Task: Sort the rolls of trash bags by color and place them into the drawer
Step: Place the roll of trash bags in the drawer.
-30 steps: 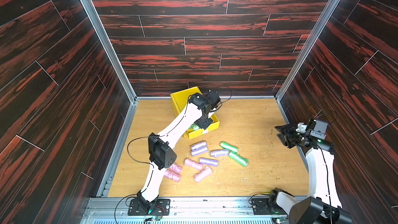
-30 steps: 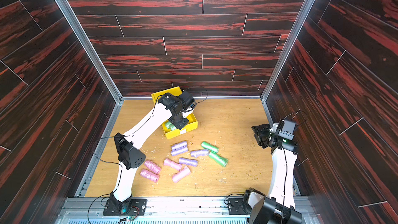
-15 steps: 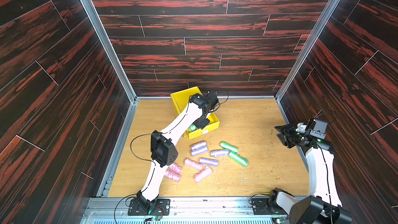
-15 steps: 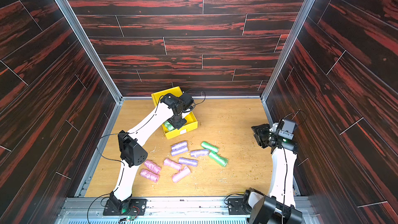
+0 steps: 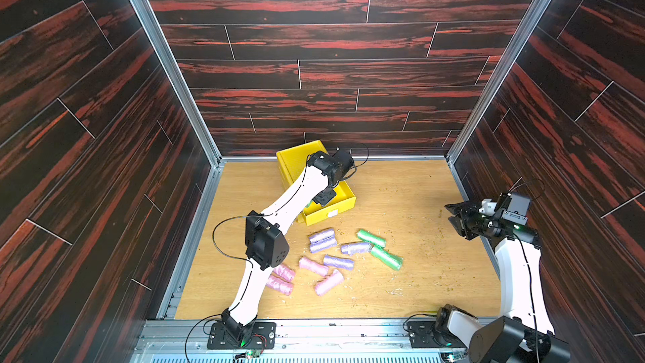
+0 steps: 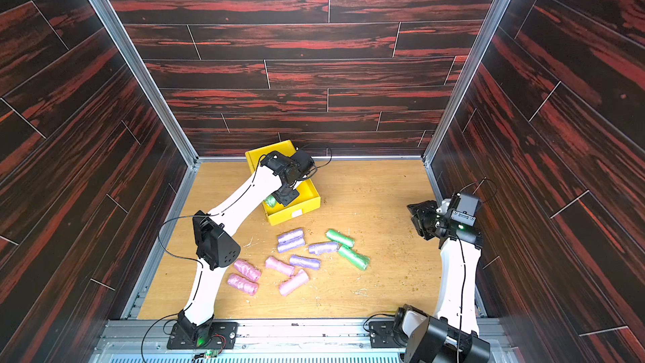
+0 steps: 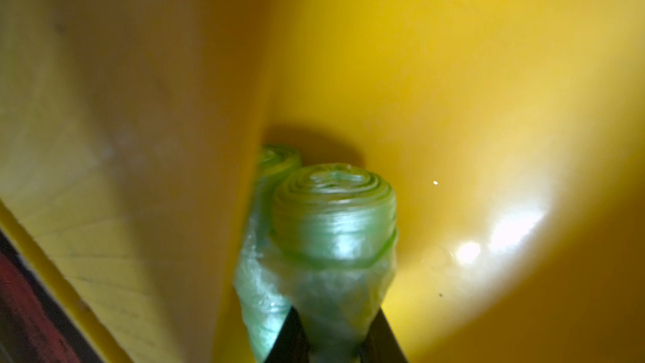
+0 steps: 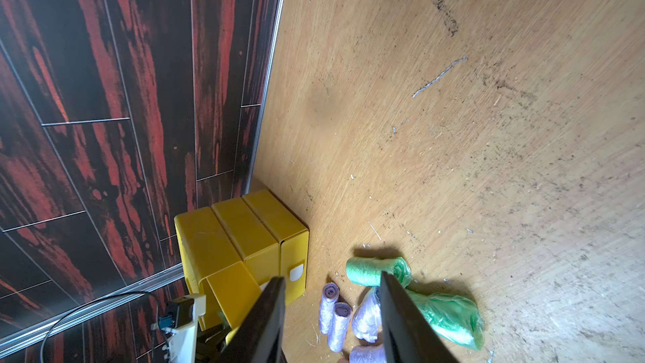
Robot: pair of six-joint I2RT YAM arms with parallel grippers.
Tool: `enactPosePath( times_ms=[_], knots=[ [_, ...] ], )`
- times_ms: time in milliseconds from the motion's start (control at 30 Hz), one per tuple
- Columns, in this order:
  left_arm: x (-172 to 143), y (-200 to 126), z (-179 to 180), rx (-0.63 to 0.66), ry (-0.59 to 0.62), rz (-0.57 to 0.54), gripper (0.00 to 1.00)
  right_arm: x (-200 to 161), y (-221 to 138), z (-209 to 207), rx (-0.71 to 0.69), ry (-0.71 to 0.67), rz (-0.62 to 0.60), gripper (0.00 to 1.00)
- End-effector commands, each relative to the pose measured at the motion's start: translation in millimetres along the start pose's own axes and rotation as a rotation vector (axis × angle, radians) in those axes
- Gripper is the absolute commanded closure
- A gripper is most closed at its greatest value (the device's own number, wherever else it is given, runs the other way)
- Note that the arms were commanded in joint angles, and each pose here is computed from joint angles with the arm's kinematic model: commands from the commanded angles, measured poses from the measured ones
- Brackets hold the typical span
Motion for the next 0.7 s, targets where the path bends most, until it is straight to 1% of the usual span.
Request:
enactPosePath(
  times_ms=[0, 67, 167, 267, 367, 500, 667],
  knots=[
    [6.0, 7.0, 4.0, 0.028, 0.019, -0.010, 0.77, 2.4, -1.1, 5.1, 0.008, -0.013, -0.005, 0.52],
    [6.2, 8.7, -1.7, -0.008, 0.016, -0.008, 0.75, 2.6, -1.3, 5.7, 0.010, -0.014, -0.005, 0.52],
    [5.1, 6.1, -14.8, -0.106, -0.004, -0.005, 0.73, 2.5, -1.8, 6.1, 0.010, -0.016, -0.007, 0.52],
    [0.3, 3.5, -24.8, -0.180, -0.012, 0.016, 0.67, 2.4, -1.6, 5.4, 0.006, -0.015, -0.005, 0.52],
    [-2.9, 3.6, -29.4, -0.209, -0.015, 0.029, 0.62, 2.6, -1.3, 5.1, 0.007, -0.015, -0.006, 0.52],
    [-2.0, 11.3, -20.2, -0.144, -0.017, 0.042, 0.60, 2.6, -1.5, 6.1, 0.010, -0.015, -0.006, 0.52],
    [1.5, 21.1, 4.2, -0.011, -0.039, 0.050, 0.58, 2.8, -2.1, 5.6, 0.005, -0.017, -0.008, 0.52]
  ],
)
Point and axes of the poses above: each gripper's point midway between its finger pads, its own y axis out along the fingers, its own z axis along the line the jaws close on, x = y × z, the point moved 3 cm from there along -y, back along the fingers, and after that the axes turned 7 degrees about -y, right-handed, at the moved point
